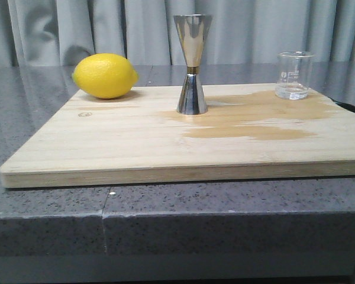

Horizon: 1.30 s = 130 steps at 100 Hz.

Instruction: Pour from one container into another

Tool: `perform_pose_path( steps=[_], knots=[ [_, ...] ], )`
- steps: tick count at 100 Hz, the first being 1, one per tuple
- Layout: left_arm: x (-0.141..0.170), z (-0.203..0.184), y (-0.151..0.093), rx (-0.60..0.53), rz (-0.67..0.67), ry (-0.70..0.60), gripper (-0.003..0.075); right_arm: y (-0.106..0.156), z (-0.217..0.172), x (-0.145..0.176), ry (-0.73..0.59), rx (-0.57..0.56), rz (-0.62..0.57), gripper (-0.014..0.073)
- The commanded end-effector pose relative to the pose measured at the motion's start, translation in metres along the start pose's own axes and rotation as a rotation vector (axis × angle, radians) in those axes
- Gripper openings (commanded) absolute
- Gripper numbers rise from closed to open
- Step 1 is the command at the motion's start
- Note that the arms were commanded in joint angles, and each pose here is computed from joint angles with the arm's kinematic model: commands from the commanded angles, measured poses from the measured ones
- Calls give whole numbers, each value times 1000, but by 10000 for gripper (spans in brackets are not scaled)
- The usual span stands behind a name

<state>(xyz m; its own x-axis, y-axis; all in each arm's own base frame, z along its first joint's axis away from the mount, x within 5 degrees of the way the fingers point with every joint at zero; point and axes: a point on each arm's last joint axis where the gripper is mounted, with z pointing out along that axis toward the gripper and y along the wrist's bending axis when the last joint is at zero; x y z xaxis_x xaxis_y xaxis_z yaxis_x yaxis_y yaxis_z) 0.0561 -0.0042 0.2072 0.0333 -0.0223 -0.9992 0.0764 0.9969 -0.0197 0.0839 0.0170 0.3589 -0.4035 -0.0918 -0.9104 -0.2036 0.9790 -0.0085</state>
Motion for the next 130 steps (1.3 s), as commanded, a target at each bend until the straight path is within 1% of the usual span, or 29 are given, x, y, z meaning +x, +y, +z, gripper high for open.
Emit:
perform_pose_path(
  steps=[1,49,55,60,69,80,89,98,109,130],
  knots=[
    [3,-1,0,1,-9,-71,-19,-1,-5,-13,-98,13,-5,-75],
    [3,-1,0,1,-9,-71,-19,-1,-5,-13,-98,13,-5,-75],
    [3,-1,0,1,-9,-71,-19,-1,-5,-9,-118,14,-5,-75],
    [3,-1,0,1,-9,-71,-19,-3,-7,-1,-146,44,-5,-75],
    [3,-1,0,1,-9,-71,-19,-6,-8,12,-293,89,35,-75],
    [3,-1,0,1,-9,-71,-19,-10,-4,42,-500,150,121,-75],
    [3,-1,0,1,-9,-71,-19,-12,1,70,-602,190,162,-75],
    [3,-1,0,1,-9,-71,-19,-12,8,97,-636,199,161,-75],
    [3,-1,0,1,-9,-71,-19,-11,17,123,-632,199,163,-75],
    [3,-1,0,1,-9,-71,-19,-12,32,149,-612,193,165,-75]
  ],
)
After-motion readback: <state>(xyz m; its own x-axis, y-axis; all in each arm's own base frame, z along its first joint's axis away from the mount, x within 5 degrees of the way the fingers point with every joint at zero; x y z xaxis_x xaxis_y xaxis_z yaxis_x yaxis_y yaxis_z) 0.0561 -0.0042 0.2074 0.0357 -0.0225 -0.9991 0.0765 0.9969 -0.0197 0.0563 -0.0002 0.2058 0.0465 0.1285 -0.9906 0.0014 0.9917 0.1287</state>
